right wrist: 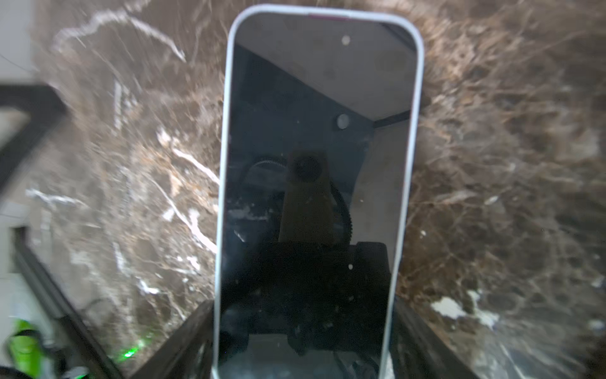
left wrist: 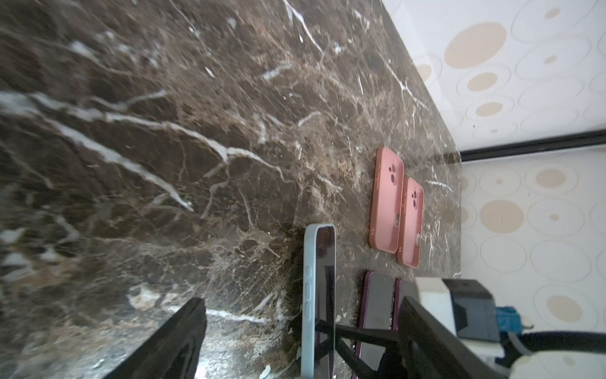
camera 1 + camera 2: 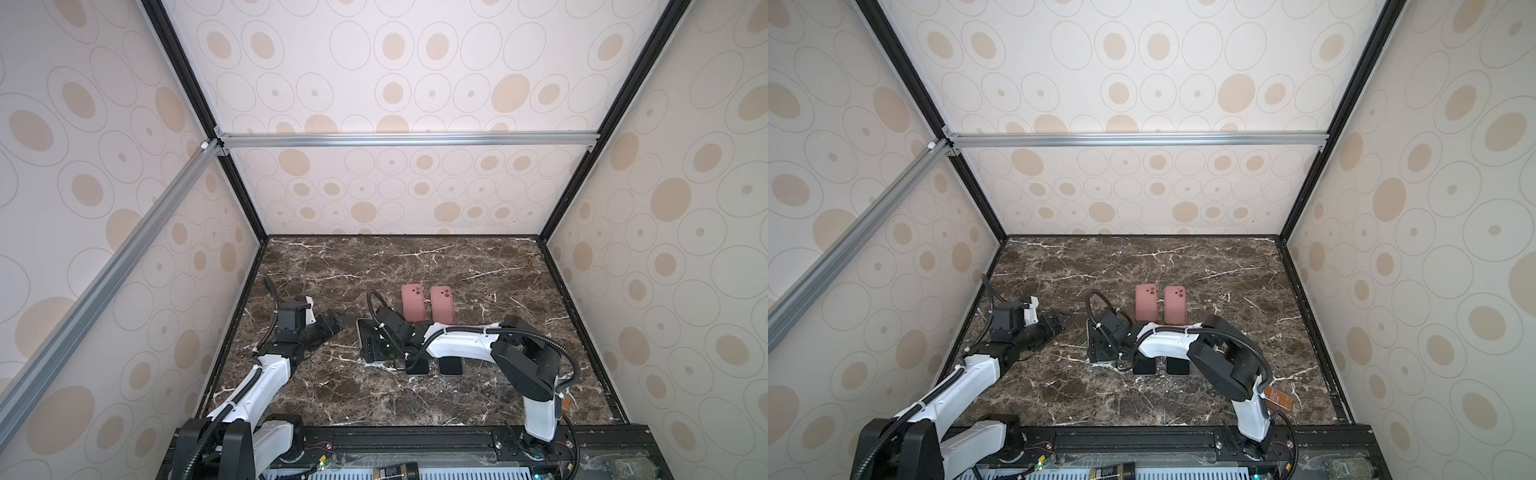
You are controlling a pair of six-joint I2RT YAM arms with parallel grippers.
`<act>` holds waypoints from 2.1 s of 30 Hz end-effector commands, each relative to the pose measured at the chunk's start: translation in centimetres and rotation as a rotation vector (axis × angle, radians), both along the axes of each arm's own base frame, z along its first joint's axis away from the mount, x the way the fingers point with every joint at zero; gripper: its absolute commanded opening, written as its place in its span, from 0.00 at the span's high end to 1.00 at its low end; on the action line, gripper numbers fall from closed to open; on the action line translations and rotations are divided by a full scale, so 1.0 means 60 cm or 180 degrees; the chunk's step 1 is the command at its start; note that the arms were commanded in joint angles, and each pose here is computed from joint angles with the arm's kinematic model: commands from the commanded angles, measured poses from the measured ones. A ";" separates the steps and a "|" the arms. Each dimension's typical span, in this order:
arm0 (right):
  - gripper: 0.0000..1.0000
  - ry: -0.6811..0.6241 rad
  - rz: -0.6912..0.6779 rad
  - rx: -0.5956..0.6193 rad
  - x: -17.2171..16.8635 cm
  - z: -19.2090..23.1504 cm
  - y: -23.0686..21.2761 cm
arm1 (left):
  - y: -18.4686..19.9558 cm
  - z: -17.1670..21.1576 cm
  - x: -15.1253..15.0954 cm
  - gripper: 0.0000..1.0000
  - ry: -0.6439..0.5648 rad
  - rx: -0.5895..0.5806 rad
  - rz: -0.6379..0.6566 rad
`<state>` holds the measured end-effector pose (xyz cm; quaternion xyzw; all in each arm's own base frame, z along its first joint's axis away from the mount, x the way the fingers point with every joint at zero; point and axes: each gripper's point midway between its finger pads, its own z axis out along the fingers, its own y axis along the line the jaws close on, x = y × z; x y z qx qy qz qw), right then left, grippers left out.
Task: Take the phone out of the phone case
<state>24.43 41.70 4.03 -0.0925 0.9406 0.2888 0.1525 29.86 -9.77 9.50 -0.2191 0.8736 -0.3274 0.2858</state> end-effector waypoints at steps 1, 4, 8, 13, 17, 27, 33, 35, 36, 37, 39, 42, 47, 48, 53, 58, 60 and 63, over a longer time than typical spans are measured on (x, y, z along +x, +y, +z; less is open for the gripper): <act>0.31 0.0319 -0.0152 0.0271 -0.011 -0.025 -0.002 | -0.030 0.001 0.013 0.13 -0.0064 -0.0145 -0.0005; 0.31 0.0339 -0.0163 0.0316 -0.011 -0.027 -0.006 | -0.052 -0.009 0.015 0.17 -0.0031 -0.0179 -0.0090; 0.31 0.0335 -0.0175 0.0285 -0.012 -0.031 -0.013 | -0.065 -0.023 0.021 0.25 0.0010 -0.0214 -0.0136; 0.31 0.0327 -0.0199 0.0291 -0.010 -0.031 -0.016 | -0.083 -0.043 0.021 0.36 0.0100 -0.0267 -0.0226; 0.31 0.0343 -0.0224 0.0303 -0.010 -0.035 -0.019 | -0.096 -0.057 0.013 0.46 0.0181 -0.0300 -0.0317; 0.31 0.0370 -0.0286 0.0306 -0.007 -0.044 -0.028 | -0.118 -0.077 0.005 0.66 0.0255 -0.0365 -0.0448; 0.31 0.0380 -0.0307 0.0307 -0.006 -0.049 -0.030 | -0.125 -0.087 0.000 0.74 0.0299 -0.0349 -0.0486; 0.31 0.0374 -0.0307 0.0316 -0.005 -0.048 -0.030 | -0.124 -0.087 0.001 0.79 0.0288 -0.0350 -0.0475; 0.30 0.0368 -0.0302 0.0316 -0.004 -0.048 -0.030 | -0.125 -0.086 0.000 0.81 0.0283 -0.0347 -0.0476; 0.30 0.0365 -0.0297 0.0323 -0.004 -0.047 -0.029 | -0.125 -0.084 0.001 0.83 0.0268 -0.0349 -0.0478; 0.29 0.0350 -0.0290 0.0332 -0.003 -0.044 -0.027 | -0.125 -0.078 0.004 0.88 0.0235 -0.0354 -0.0467; 0.26 0.0329 -0.0282 0.0355 0.001 -0.039 -0.024 | -0.123 -0.069 0.008 0.96 0.0177 -0.0335 -0.0450; 0.13 0.0149 -0.0196 0.0493 0.016 -0.001 -0.007 | -0.112 -0.047 0.024 1.00 0.0030 -0.0153 -0.0400; 0.11 0.0082 -0.0181 0.0521 0.019 0.011 -0.006 | -0.109 -0.048 0.021 1.00 0.0068 -0.0100 -0.0397; 0.04 -0.0527 -0.0175 0.0681 0.048 0.101 -0.012 | -0.103 0.007 0.042 1.00 -0.0240 0.0060 -0.0412; 0.01 -0.1277 0.0046 0.0569 0.061 0.192 -0.040 | -0.089 0.073 0.073 1.00 -0.0448 0.0392 -0.0364; 0.01 -0.1537 0.0085 0.0577 0.063 0.222 -0.055 | -0.084 0.103 0.084 1.00 -0.0552 0.0482 -0.0318; 0.01 -0.1940 0.0248 0.0598 0.056 0.269 -0.073 | -0.079 0.143 0.096 1.00 -0.0721 0.0643 -0.0320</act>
